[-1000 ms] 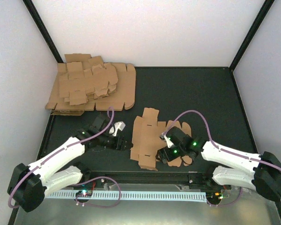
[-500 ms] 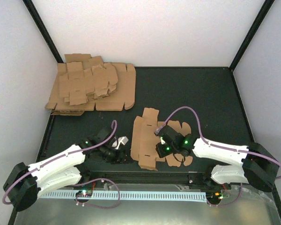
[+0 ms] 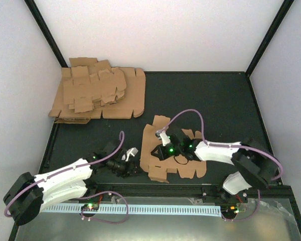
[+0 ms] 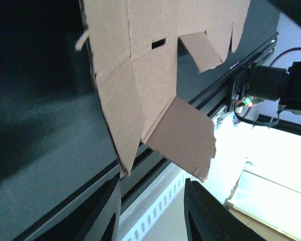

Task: Fold the paper box

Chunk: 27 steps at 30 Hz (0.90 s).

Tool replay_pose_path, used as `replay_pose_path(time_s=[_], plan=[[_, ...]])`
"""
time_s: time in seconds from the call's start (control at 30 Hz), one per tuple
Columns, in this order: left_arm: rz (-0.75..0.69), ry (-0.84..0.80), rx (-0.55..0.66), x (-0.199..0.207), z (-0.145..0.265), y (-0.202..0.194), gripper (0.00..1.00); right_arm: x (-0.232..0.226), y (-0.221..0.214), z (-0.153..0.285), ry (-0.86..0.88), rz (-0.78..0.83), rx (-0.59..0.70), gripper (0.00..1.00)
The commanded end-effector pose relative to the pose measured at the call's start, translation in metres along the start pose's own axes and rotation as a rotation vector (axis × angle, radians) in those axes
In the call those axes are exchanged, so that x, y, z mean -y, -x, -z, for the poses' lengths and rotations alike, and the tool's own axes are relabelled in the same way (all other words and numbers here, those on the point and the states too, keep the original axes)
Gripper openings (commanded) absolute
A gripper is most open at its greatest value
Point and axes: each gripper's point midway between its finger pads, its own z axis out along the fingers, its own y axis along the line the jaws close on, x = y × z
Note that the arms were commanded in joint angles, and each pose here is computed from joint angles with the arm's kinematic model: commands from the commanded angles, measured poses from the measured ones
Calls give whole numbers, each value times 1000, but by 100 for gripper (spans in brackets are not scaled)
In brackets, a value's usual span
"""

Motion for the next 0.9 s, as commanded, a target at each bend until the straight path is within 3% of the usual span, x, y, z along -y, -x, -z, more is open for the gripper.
replay_pose_path(time_s=[0.0,0.57,0.87], plan=[[-3,-72,7,13,-5,7,36,-26,22,-15,171,30,46,2],[2,-143,86,21,-20,33,30,20,4,-55,156,-100,-37,2],[38,-132,200,18,-18,54,31,26,-2,-58,140,-121,-57,2]])
